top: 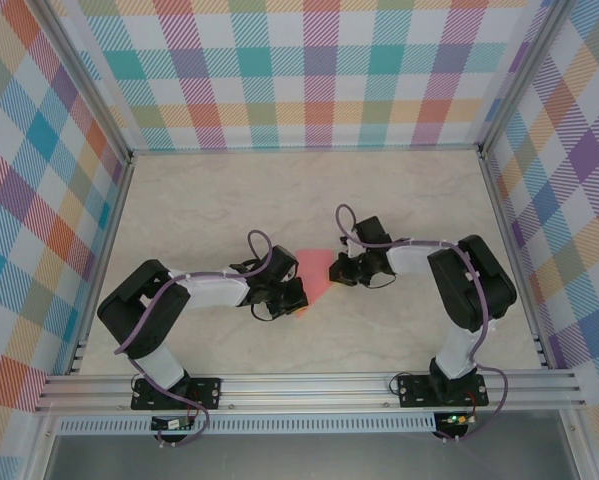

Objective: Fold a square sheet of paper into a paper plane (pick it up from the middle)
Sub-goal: Third fold the triangle at the center of the table.

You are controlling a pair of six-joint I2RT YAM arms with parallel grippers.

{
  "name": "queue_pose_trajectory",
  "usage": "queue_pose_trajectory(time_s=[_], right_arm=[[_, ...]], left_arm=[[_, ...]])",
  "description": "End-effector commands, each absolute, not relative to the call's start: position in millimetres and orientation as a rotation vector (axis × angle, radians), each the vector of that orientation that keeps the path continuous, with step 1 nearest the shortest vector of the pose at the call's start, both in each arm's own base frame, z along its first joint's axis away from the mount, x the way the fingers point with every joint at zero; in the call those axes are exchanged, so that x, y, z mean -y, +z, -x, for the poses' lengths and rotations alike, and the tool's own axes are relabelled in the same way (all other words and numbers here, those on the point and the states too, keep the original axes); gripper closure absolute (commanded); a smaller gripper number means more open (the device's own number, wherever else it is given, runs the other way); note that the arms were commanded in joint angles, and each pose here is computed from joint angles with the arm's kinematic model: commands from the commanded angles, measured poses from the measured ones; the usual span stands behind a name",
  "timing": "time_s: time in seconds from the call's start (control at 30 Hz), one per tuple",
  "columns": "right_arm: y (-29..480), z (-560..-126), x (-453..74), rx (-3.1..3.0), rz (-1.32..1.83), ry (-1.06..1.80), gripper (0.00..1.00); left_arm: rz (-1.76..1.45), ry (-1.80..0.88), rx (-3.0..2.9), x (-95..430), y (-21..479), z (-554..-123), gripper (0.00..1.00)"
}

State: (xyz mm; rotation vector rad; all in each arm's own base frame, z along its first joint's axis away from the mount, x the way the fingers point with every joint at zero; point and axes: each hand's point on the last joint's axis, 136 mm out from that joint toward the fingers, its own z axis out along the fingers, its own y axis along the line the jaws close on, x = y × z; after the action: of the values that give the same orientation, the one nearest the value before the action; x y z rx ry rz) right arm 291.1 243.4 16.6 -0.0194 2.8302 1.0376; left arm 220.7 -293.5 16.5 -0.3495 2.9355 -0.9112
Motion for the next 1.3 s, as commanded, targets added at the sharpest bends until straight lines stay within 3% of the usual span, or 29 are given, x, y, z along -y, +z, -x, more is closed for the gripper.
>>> queue_pose_trajectory(time_s=[0.0, 0.2, 0.43, 0.93, 1.27], right_arm=[[34, -302, -227, -2.779, 0.011, 0.944, 0.97], [62, -281, -258, -2.748, 0.068, 1.08, 0.98], [42, -256, -295, -2.835, 0.098, 1.197, 0.99], [-8, -247, -277, -3.005, 0.034, 1.003, 1.0], [-19, -246, -272, -3.054, 0.005, 0.937, 1.0]], left_arm=[[0.399, -0.632, -3.066, 256, -20, -196, 1.0], [0.369, -0.663, -3.048, 261, -14, -200, 1.0], [0.338, -0.702, -3.03, 267, -9, -204, 1.0], [0.059, -0.966, -2.807, 304, 62, -231, 1.0], [0.099, -1.025, -2.884, 306, 42, -215, 1.0]])
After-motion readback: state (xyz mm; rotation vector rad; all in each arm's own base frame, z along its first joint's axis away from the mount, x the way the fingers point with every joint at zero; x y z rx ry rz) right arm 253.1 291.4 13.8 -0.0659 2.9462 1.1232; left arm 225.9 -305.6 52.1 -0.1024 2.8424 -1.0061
